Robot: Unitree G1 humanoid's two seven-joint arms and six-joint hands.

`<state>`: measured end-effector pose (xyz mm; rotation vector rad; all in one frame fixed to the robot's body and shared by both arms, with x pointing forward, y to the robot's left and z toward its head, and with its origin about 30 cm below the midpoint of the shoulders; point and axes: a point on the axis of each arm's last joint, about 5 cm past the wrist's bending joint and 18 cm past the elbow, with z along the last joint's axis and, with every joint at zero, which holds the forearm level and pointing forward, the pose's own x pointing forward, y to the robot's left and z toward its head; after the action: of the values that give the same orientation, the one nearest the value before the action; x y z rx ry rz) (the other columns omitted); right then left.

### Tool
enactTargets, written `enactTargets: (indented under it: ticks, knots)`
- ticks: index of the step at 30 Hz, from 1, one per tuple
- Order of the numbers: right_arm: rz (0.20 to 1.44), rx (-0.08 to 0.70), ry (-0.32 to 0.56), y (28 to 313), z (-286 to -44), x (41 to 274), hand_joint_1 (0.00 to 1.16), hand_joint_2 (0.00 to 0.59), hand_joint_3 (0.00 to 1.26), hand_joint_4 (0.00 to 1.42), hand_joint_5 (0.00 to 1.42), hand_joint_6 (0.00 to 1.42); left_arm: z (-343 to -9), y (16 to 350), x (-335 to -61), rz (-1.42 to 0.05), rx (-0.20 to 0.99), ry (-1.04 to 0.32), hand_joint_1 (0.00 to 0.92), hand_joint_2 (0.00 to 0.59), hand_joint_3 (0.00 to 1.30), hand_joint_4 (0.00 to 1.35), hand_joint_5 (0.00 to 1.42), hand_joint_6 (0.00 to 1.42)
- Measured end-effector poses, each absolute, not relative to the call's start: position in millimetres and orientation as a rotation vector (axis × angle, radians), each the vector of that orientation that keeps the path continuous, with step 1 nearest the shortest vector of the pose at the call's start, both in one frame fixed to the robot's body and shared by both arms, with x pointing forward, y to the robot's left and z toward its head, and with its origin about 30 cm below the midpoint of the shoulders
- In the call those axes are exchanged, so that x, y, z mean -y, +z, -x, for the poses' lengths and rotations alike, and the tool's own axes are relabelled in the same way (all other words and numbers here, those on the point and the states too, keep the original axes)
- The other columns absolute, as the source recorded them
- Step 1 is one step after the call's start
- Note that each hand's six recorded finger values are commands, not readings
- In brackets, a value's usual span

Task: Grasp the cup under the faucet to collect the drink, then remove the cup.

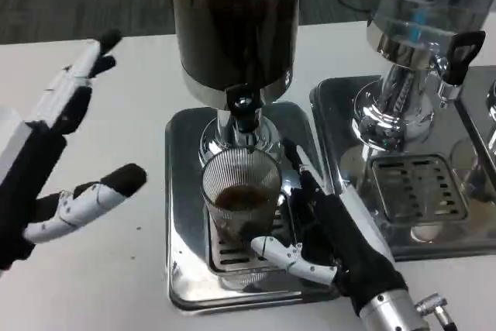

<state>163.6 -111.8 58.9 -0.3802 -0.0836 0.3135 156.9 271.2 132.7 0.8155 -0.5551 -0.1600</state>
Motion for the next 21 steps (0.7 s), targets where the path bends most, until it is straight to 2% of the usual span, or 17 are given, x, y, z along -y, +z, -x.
enactTargets:
  ticks: [5, 21]
  knots:
    - [0.377, 0.084, 0.320, 59, -164, 111, 0.67, 0.192, 0.00, 0.00, 0.00, 0.12, -140, 110, -276, -0.735, 0.471, -0.029, 0.000, 0.174, 0.00, 0.00, 0.15, 0.08]
    - [0.344, 0.067, 0.311, 61, -168, 100, 0.70, 0.174, 0.00, 0.00, 0.00, 0.18, -112, 68, -274, -0.608, 0.289, 0.121, 0.000, 0.199, 0.03, 0.00, 0.23, 0.12]
